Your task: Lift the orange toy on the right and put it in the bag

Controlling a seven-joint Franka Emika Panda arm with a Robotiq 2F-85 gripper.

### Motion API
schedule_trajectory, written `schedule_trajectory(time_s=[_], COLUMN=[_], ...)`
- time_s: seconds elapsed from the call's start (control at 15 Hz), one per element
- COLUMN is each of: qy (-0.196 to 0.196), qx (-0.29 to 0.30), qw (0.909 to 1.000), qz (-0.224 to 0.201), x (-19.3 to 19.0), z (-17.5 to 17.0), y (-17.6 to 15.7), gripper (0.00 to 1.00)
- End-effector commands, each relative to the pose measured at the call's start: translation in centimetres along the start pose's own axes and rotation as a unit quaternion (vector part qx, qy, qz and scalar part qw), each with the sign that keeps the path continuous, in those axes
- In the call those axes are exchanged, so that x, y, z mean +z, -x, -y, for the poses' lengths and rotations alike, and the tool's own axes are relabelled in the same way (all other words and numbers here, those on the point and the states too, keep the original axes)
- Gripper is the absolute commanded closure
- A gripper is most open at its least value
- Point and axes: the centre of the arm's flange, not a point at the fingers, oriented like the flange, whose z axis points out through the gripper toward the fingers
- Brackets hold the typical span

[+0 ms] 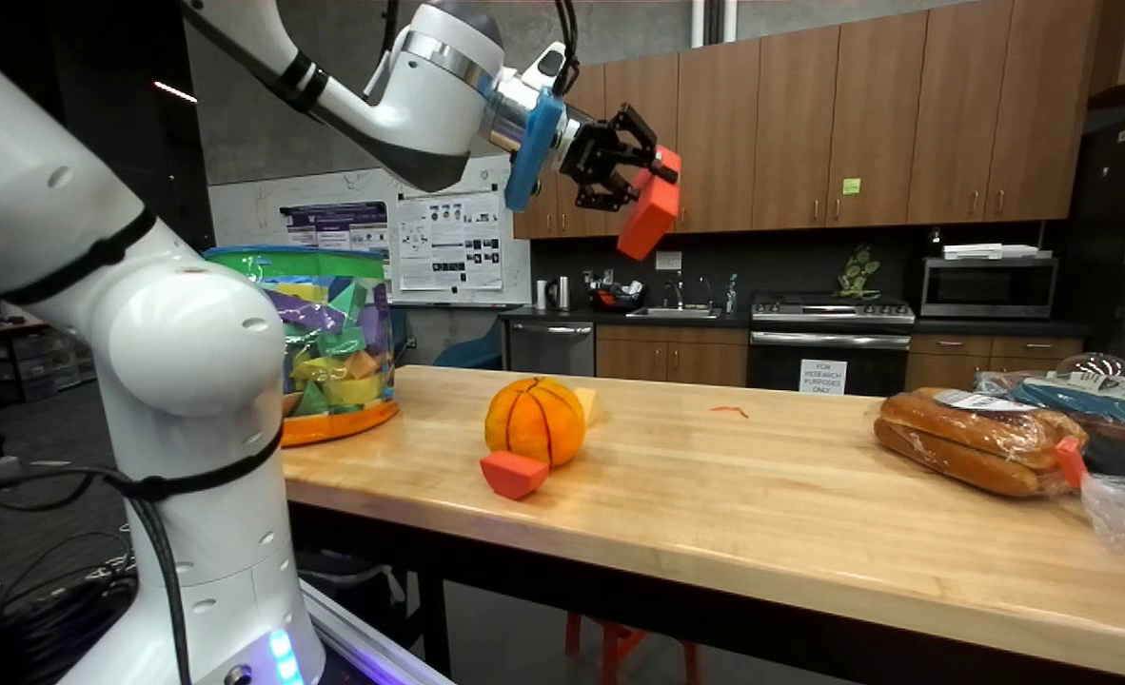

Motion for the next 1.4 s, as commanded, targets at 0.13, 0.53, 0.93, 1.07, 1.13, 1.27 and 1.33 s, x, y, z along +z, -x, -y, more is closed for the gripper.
schedule_trajectory(time_s=[0.13,0.53,0.93,1.07,1.13,1.27,1.33], qy=[0.056,0.066,0.076,0.078,0.078,0.081,0.084], qx=[0.104,0.124,0.079,0.064,0.057,0.042,0.035], qw=[0.9927,0.9895,0.9865,0.9836,0.9825,0.9799,0.9788], qz=[0.023,-0.034,-0.122,-0.15,-0.159,-0.178,-0.184], x=[-2.6,-8.9,-15.7,-17.0,-17.4,-17.8,-18.0], z=[-1.0,2.1,5.5,5.9,6.0,6.0,6.1], y=[0.8,-0.1,-1.6,-1.8,-2.0,-2.5,-2.7], gripper=[0.84,0.84,0.84,0.84,0.84,0.84,0.84])
